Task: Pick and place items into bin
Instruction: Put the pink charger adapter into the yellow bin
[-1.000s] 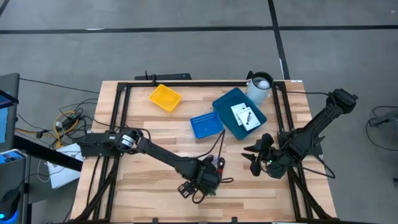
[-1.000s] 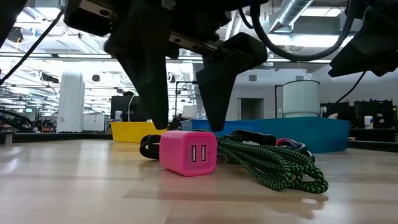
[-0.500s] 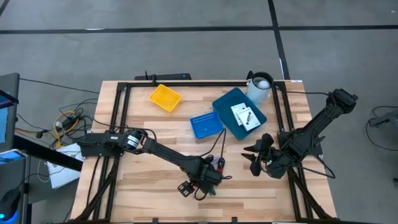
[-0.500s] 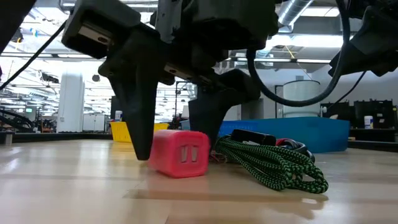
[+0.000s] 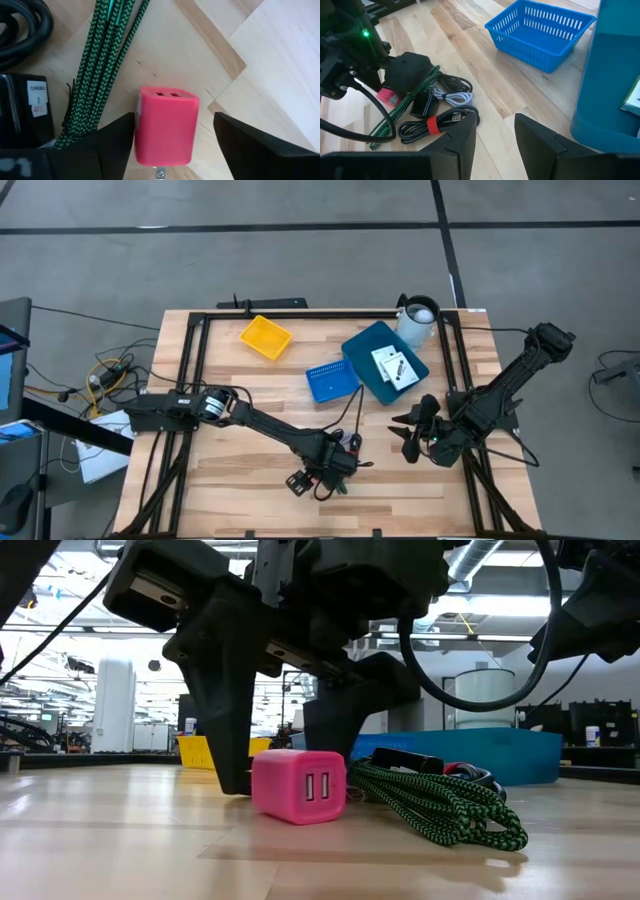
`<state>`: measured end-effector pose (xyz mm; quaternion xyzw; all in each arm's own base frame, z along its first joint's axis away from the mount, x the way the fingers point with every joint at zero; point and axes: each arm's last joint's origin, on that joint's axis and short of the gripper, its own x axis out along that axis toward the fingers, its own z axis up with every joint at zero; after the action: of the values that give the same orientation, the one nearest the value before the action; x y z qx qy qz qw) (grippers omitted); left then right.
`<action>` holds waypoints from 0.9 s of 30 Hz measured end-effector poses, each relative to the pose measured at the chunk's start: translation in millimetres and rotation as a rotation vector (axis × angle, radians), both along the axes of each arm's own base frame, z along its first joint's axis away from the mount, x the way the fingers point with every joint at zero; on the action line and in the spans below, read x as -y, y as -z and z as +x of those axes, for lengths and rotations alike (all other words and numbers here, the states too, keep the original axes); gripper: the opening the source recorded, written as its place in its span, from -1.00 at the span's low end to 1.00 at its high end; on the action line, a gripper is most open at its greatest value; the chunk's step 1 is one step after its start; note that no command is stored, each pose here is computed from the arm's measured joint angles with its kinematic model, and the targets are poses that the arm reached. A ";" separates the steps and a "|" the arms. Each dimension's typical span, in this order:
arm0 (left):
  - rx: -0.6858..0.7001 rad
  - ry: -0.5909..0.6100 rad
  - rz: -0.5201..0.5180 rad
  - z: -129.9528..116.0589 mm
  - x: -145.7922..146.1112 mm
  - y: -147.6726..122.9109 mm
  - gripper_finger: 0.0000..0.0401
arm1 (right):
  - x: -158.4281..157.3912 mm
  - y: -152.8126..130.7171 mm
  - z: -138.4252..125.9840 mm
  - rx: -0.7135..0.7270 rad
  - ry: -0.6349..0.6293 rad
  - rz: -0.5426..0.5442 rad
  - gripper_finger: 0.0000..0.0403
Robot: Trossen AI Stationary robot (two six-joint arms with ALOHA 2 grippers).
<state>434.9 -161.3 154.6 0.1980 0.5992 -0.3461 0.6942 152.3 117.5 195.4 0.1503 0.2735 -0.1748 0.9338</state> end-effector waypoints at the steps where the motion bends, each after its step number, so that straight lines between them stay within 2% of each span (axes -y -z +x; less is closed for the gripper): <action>1: 0.000 0.000 -0.006 0.2 -0.1 -0.1 0.25 | 0.0 0.0 0.0 0.000 0.000 0.000 -0.36; 14: 0.000 0.011 -0.041 1.4 -0.5 -0.3 -0.21 | 0.0 0.0 0.0 0.000 0.000 0.000 -0.36; 27: -0.036 -0.021 -0.022 -0.2 -1.3 -5.1 -0.25 | 0.0 0.0 0.0 0.000 0.000 0.000 -0.36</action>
<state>434.7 -160.0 159.7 0.1777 0.6100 -0.3486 0.6891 152.3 117.5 195.4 0.1503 0.2735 -0.1748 0.9338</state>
